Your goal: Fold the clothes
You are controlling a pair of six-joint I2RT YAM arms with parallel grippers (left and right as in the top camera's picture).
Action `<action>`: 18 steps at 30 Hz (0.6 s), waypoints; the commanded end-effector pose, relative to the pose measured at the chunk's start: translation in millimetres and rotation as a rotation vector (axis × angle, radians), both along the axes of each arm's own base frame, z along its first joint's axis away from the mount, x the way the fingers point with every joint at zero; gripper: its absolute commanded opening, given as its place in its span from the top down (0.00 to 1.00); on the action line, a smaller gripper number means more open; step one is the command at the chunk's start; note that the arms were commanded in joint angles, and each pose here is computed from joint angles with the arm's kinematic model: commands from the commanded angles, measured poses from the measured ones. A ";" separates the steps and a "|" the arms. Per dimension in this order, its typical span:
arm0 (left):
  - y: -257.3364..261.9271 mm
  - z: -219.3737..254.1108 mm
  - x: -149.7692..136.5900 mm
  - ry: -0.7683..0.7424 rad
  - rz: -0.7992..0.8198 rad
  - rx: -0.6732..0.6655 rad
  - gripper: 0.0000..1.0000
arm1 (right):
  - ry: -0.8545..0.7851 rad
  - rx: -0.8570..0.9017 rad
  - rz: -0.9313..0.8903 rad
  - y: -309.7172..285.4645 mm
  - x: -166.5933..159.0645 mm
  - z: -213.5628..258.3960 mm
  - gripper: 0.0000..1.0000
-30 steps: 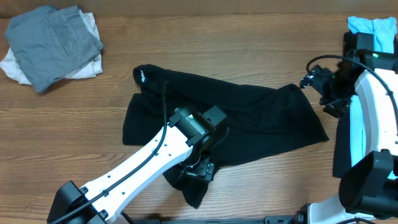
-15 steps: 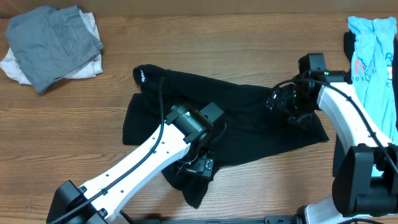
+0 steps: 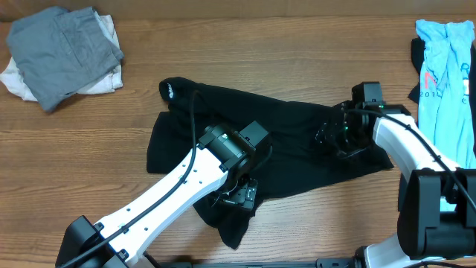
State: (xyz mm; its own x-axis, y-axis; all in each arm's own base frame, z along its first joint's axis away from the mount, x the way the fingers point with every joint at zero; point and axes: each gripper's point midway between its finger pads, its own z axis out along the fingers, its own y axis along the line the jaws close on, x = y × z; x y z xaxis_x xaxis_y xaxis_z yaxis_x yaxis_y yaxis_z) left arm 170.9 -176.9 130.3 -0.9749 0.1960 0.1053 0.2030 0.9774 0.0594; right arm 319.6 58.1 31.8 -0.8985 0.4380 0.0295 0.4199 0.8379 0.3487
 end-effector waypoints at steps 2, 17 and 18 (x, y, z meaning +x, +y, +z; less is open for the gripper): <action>0.4 5.6 7.2 -0.038 -0.008 -0.010 0.00 | -0.005 0.033 -0.002 5.1 -3.6 -3.8 0.25; 0.6 5.6 6.9 -0.036 -0.018 -0.010 0.00 | -0.020 0.032 -0.032 16.1 4.7 -14.6 0.52; 0.6 5.6 6.9 -0.036 -0.018 -0.010 0.00 | -0.024 0.033 -0.032 16.2 5.8 -14.4 0.59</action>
State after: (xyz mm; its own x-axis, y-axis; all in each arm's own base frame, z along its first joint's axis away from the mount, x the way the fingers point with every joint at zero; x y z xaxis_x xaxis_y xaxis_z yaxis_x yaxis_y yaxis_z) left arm 172.2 -178.1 130.1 -0.9752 0.1977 0.0992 0.2038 0.9774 0.0556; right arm 326.6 74.4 22.3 -0.8939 0.4482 0.0114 0.4163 0.8204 0.3920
